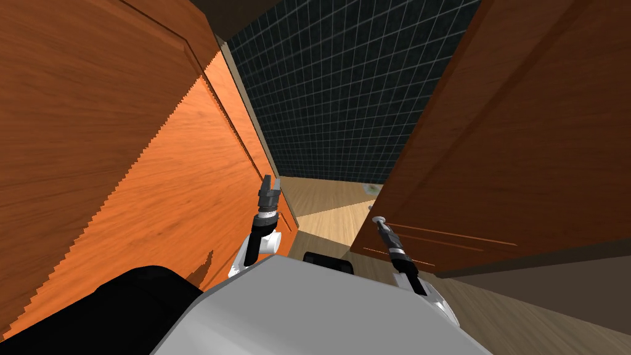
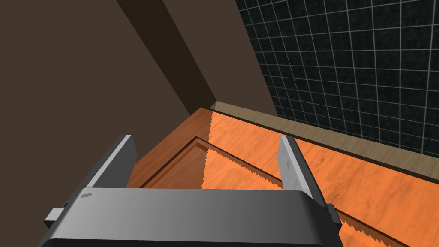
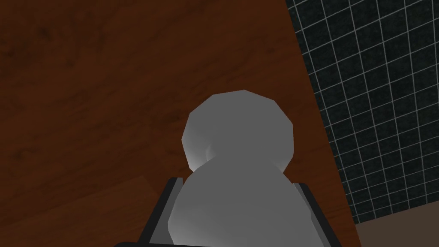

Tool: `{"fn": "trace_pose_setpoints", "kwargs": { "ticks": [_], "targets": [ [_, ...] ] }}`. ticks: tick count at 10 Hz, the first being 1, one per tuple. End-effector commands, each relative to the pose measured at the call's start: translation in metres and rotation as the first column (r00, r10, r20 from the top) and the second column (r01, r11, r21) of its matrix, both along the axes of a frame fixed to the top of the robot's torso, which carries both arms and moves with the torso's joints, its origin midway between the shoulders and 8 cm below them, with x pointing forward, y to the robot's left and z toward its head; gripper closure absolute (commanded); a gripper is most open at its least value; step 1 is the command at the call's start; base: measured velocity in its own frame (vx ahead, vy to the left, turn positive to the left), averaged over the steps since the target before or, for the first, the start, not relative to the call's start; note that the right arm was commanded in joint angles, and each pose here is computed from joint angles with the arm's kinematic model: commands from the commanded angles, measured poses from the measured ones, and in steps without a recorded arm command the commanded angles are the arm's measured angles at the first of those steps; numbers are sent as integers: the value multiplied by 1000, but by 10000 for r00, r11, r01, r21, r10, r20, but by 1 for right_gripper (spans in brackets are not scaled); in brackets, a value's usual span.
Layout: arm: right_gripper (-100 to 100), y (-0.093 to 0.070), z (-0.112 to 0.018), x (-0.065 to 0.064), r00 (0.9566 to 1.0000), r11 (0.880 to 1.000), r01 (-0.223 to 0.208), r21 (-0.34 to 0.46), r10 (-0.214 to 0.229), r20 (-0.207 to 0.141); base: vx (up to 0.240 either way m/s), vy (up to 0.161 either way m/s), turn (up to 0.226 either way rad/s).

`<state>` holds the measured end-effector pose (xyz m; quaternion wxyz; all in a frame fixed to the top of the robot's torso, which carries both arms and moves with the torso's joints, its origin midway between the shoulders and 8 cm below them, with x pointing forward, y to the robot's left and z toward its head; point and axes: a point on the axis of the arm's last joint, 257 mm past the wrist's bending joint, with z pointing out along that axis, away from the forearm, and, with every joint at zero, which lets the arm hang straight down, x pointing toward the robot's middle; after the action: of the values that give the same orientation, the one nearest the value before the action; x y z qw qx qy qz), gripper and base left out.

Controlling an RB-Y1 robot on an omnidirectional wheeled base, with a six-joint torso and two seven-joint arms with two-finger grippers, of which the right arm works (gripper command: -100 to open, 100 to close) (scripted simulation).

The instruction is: Pull the door open

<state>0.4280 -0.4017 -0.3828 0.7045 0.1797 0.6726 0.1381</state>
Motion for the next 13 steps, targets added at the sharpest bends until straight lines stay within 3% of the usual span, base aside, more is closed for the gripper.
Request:
{"fn": "trace_pose_setpoints", "kwargs": {
  "ticks": [1, 6, 8, 9, 11, 12, 13],
  "targets": [
    [100, 3, -1, 0, 10000, 9980, -6, 634, 3, 44, -41, -20, 75],
    [100, 2, 1, 2, 9998, 9812, 54, 1930, -94, 199, -37, -19, 45],
    [100, 1, 2, 3, 9994, 9641, 85, 2652, -168, 291, -39, -17, 53],
    [100, 1, 2, 3, 9994, 9611, 78, 2762, -167, 299, -36, -26, 47],
    [100, -1, 3, 4, 9989, 9363, 99, 3511, -253, 394, -38, -24, 64],
    [100, -1, 3, 4, 9989, 9308, 87, 3654, -253, 406, -28, -19, 36],
    [100, -1, 3, 4, 9985, 9138, 88, 4060, -298, 455, -32, -22, 55]
  ]
}}
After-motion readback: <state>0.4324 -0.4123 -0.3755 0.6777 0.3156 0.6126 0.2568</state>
